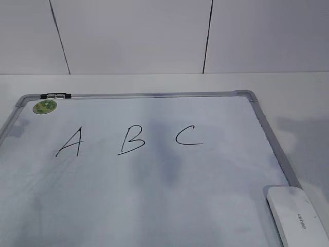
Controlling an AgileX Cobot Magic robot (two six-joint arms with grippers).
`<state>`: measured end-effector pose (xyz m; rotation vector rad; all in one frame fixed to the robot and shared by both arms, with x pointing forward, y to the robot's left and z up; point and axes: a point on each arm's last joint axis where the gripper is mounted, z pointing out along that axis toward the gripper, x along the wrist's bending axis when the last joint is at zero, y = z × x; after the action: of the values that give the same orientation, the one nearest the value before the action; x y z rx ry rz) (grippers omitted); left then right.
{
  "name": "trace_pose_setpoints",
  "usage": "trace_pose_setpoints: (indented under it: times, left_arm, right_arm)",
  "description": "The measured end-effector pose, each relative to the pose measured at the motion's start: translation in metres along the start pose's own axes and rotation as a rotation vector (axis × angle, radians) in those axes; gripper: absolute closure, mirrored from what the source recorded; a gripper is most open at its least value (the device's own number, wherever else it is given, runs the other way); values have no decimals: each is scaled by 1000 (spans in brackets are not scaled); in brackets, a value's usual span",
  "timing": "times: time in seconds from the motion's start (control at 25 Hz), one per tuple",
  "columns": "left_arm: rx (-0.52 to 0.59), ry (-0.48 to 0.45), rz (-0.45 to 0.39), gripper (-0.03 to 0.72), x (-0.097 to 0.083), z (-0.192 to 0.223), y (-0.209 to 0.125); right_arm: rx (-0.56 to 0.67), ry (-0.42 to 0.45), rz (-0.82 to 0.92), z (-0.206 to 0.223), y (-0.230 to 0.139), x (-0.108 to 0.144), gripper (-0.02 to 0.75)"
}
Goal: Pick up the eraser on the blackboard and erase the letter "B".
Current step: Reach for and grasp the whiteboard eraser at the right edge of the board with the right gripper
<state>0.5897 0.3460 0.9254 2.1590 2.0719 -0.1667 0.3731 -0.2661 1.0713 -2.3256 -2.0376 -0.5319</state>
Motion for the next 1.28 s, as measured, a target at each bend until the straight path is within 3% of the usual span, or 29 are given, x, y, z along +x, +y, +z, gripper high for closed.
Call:
trace_pose_setpoints:
  times: [0.24, 0.72, 1.28]
  left_arm:
    - [2, -2, -1, 653, 0, 0, 0]
    - [2, -2, -2, 653, 0, 0, 0]
    - [1, -2, -2, 652, 0, 0, 0]
  right_arm:
    - [19, -21, 13, 4, 3, -1, 88]
    - [220, -128, -48, 51, 24, 9, 90]
    - [236, -151, -138, 105, 45, 28, 91]
